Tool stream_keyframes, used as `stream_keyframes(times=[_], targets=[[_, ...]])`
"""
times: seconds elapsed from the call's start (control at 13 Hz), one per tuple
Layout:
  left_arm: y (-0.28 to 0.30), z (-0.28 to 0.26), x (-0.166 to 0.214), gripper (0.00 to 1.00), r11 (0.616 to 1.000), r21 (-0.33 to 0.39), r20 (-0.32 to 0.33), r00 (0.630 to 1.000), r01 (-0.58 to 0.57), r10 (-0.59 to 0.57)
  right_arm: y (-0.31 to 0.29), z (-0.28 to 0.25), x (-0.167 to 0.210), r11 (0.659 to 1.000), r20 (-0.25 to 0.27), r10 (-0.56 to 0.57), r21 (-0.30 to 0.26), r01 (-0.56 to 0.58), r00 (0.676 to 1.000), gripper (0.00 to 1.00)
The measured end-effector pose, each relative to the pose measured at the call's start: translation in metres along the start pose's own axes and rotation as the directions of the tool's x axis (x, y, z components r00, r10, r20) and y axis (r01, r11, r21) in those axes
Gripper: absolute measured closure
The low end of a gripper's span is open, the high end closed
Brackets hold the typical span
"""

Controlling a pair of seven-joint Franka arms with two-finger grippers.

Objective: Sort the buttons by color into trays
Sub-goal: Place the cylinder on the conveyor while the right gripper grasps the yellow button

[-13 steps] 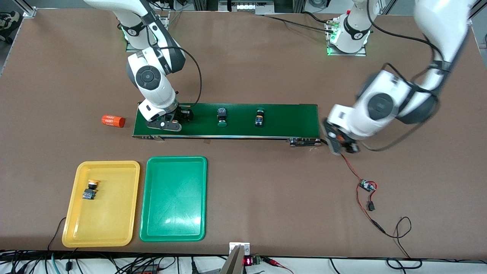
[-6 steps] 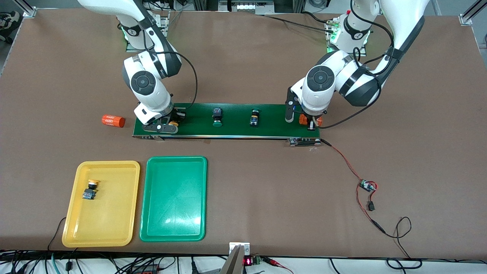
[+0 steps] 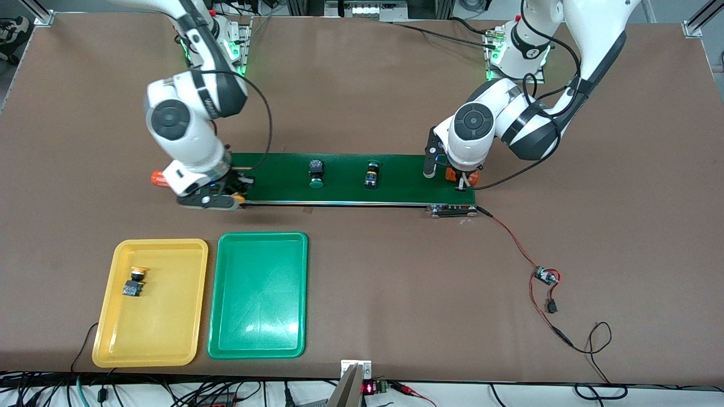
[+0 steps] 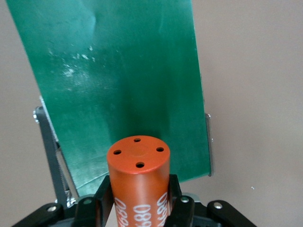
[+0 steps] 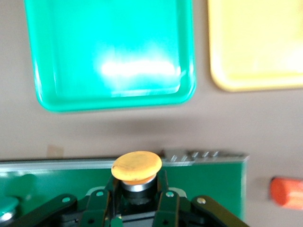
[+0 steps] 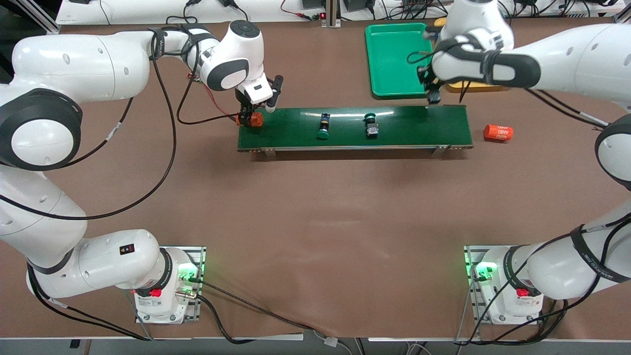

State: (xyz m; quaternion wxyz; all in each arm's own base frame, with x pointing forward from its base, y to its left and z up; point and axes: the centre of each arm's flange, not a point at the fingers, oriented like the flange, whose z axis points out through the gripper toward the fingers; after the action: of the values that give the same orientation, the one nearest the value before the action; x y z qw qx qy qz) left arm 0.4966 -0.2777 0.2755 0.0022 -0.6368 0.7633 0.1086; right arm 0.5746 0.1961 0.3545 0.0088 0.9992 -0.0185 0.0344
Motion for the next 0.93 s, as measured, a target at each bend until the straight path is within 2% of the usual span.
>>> stream_keyframes(times=[0.23, 0.54, 0.62, 0.77, 0.93], targets=[[0.002, 0.007, 0.010, 0.50, 1.000, -0.007, -0.014, 1.000, 0.020, -0.020, 0.031, -0.012, 0.050, 1.000, -0.051, -0.010, 0.012, 0.010, 0.999, 0.67], [0.009, 0.016, 0.037, 0.50, 1.000, -0.007, -0.037, 0.999, 0.027, -0.027, 0.080, 0.036, 0.112, 0.998, -0.061, -0.050, -0.032, 0.048, 0.997, 0.67], [0.009, 0.016, 0.037, 0.44, 1.000, -0.008, -0.039, 0.999, 0.027, -0.027, 0.099, 0.046, 0.125, 0.997, -0.066, -0.060, -0.044, 0.057, 0.996, 0.67], [0.005, 0.011, 0.034, 0.23, 0.999, 0.008, -0.041, 0.999, 0.036, -0.036, 0.138, 0.064, 0.146, 0.996, -0.089, -0.070, -0.056, 0.065, 0.994, 0.67], [-0.014, -0.015, 0.008, 0.04, 0.992, 0.070, -0.043, 0.994, 0.104, -0.101, 0.175, 0.089, 0.158, 0.995, -0.117, -0.085, -0.067, 0.077, 0.990, 0.67]])
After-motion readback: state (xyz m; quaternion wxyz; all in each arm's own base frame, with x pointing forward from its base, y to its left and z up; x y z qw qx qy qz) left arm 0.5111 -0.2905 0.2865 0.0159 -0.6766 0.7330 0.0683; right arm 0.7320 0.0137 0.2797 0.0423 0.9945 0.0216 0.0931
